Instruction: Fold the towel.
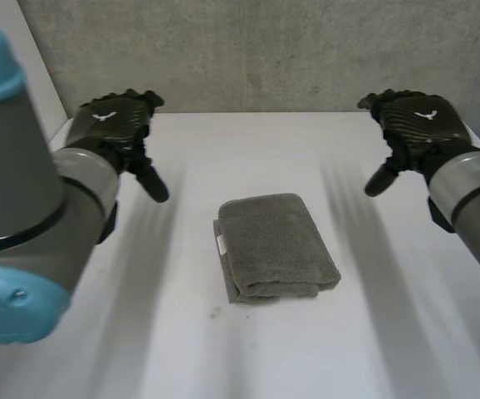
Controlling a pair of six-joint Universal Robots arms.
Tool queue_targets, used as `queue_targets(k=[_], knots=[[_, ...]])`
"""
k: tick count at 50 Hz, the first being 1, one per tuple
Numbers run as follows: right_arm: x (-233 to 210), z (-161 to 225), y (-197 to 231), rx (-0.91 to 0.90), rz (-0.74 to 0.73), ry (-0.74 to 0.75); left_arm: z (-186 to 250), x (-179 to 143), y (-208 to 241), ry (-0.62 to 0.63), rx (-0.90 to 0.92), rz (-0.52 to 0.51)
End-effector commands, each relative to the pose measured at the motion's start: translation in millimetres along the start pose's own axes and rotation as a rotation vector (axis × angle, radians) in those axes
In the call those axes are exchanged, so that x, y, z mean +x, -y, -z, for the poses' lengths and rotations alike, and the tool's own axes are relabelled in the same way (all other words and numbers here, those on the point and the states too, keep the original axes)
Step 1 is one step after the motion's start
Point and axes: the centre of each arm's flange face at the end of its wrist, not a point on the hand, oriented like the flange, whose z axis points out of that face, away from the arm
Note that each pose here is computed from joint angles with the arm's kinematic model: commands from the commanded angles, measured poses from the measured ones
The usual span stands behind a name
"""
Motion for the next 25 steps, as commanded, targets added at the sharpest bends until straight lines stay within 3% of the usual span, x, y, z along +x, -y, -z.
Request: queue_targets(k=[1, 8, 25], knots=[[19, 12, -14, -0.043, -0.005, -0.058, 7, -33, -5, 0.027, -0.013, 0.017], [23, 16, -27, -0.082, -0.016, -0.045, 4, -32, -10, -0.066, 0.012, 0.049], [19, 27, -24, -0.019, -0.009, -0.032, 8, -42, -17, -0.040, 0.039, 0.096]])
